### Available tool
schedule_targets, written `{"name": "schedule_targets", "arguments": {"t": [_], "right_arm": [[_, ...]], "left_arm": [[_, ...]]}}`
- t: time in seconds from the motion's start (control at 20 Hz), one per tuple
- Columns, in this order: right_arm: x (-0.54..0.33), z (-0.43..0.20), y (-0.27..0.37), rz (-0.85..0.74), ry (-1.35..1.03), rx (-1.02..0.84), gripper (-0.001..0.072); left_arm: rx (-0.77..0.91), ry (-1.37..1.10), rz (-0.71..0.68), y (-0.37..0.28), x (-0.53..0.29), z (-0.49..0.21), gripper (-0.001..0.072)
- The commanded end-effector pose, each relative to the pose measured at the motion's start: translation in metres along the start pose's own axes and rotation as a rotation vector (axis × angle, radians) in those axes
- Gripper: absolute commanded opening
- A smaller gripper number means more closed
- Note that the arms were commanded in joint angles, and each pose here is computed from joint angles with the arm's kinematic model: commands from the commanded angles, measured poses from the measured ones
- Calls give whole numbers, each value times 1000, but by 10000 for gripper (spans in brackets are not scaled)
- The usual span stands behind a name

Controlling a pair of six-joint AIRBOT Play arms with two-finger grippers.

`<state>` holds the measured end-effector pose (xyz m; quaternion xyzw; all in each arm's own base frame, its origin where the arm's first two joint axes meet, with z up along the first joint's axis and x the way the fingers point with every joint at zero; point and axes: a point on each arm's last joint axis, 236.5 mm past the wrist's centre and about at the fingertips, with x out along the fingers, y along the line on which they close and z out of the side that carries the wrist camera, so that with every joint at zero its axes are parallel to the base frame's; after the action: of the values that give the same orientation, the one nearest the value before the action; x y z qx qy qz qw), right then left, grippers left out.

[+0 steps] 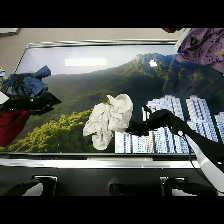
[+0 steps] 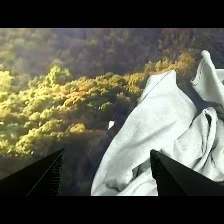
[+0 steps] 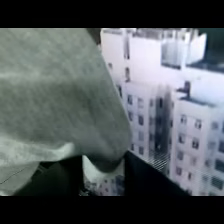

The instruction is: Fold the clothes and pants, and hang the long-sleeved shirts on hangers.

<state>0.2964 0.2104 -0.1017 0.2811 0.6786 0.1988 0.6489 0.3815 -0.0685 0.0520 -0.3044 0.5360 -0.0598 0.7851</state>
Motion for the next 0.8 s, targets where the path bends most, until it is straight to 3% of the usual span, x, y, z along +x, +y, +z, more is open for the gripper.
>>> {"name": "schedule_targets", "arguments": {"t": [0.0, 0.15, 0.35, 0.55, 0.75], "right_arm": [[3, 3, 3, 2, -7, -31, 32], [-15, 9, 10, -33, -40, -117, 31], [-43, 13, 23, -62, -115, -219, 32], [-52, 7, 31, -50, -112, -184, 33], [-51, -7, 31, -44, -57, -156, 33]], "left_arm": [[-17, 74, -6, -1, -1, -18, 590], [80, 179, -76, -3, 13, -61, 590], [23, 323, -272, -27, 51, -158, 590], [24, 398, -256, -28, 84, -227, 590], [105, 335, -240, -42, 102, -242, 590]]}}
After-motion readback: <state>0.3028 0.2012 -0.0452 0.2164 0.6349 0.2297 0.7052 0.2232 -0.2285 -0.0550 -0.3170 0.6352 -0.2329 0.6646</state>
